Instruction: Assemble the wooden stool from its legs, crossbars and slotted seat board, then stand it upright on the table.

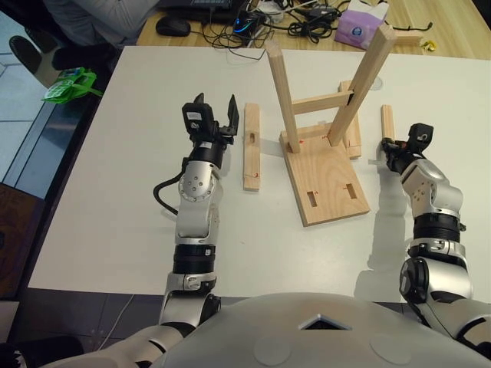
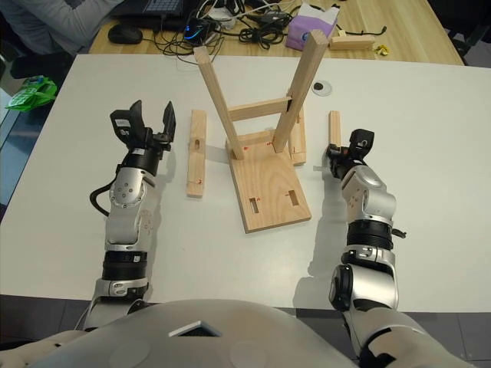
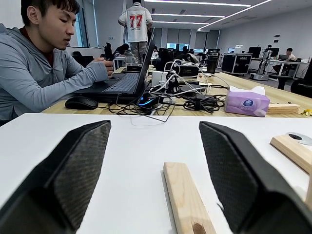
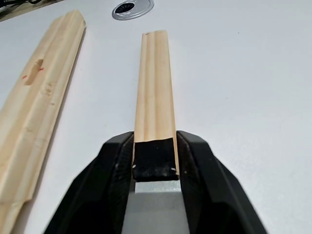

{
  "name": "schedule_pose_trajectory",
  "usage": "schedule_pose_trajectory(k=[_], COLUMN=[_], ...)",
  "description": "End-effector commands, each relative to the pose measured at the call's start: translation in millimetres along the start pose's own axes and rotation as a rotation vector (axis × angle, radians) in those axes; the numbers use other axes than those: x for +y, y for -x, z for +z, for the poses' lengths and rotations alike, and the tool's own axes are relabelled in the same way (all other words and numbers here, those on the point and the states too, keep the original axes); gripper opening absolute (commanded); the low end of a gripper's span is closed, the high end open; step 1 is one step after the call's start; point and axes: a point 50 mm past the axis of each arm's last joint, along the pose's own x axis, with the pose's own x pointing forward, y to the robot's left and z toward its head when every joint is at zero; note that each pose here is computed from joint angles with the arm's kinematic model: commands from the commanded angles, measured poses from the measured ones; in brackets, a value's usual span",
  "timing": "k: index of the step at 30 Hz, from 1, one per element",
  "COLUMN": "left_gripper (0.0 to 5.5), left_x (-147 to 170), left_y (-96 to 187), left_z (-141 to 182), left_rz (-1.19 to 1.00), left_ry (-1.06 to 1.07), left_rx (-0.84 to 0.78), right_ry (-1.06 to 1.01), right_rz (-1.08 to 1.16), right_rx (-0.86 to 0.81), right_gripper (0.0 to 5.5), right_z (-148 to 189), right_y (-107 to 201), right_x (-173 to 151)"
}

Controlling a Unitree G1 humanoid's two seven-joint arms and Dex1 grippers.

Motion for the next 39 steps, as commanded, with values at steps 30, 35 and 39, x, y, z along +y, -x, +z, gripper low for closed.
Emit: schedule_pose_trajectory(k=[30, 35, 39], left_gripper=[3.38, 3.38, 3.38], left_x=[-65, -64, -63], left_y=[-23, -23, -23], left_z=[146, 145, 144], left_rz=[-0.825, -0.808, -0.803], left_ry=[0.929, 0.94, 0.945], left_rx=[-0.275, -0.283, -0.274], right_ry=[0.53, 0.571, 0.625], right_rz=[0.903, 0.987, 1.034], right_rx=[-0.931, -0.842, -0.778], right_gripper=[1.32, 1.32, 1.32], right_z=[168, 148, 136], right_y=[146, 146, 147], right_x=[125, 131, 131])
